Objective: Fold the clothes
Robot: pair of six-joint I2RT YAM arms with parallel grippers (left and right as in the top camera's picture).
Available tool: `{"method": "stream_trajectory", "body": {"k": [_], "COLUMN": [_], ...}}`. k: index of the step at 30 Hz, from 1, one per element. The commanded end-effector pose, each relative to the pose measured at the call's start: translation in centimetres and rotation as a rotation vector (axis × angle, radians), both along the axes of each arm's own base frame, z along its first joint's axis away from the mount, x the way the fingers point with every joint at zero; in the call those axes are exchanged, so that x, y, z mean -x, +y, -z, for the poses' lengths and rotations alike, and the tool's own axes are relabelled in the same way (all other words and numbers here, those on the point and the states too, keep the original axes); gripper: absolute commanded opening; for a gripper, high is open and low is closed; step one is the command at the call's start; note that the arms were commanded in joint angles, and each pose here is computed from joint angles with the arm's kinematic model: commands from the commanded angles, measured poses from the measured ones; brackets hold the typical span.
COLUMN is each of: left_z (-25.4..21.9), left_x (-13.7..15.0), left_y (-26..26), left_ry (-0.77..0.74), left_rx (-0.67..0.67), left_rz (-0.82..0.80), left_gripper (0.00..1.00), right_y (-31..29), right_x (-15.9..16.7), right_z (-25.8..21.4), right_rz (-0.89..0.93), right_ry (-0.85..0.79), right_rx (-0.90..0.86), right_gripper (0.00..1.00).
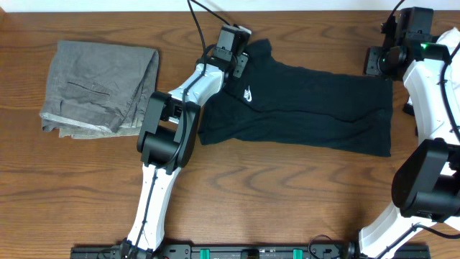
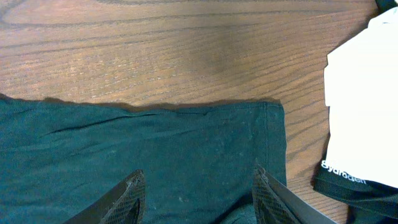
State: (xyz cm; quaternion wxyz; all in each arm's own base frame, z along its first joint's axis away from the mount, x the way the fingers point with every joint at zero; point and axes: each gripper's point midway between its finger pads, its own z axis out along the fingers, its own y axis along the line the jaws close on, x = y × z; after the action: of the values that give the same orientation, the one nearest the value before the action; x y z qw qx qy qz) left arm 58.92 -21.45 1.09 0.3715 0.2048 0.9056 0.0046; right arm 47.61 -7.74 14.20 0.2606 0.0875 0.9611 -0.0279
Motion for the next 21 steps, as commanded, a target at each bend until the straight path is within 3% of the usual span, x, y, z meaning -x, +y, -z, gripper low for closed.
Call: {"method": "stream_trajectory", "body": {"k": [1, 11, 21], "left_z": [1.0, 1.5, -10.7], "left_x": [-0.6, 0.4, -1.0], "left_y": [4.5, 6.7, 4.7], "left_ry": [-0.013, 0.040, -0.149], "left_rx": [-0.140, -0.104, 0.041], "left_rz": [-0.168, -0.315, -0.279], "left_gripper": [0.52, 0.54, 0.54], "right_y": [-0.2, -0.2, -0.2], "right_x": [0.3, 0.3, 0.1], "right_z": [0.3, 0.3, 0.2], "right_rz": [0.011, 0.011, 0.011], "right_ry": [0.009, 0.009, 0.002], "right_rx": [-0.001, -0.001, 0.000], "right_gripper": [0.54, 0.55, 0.55]}}
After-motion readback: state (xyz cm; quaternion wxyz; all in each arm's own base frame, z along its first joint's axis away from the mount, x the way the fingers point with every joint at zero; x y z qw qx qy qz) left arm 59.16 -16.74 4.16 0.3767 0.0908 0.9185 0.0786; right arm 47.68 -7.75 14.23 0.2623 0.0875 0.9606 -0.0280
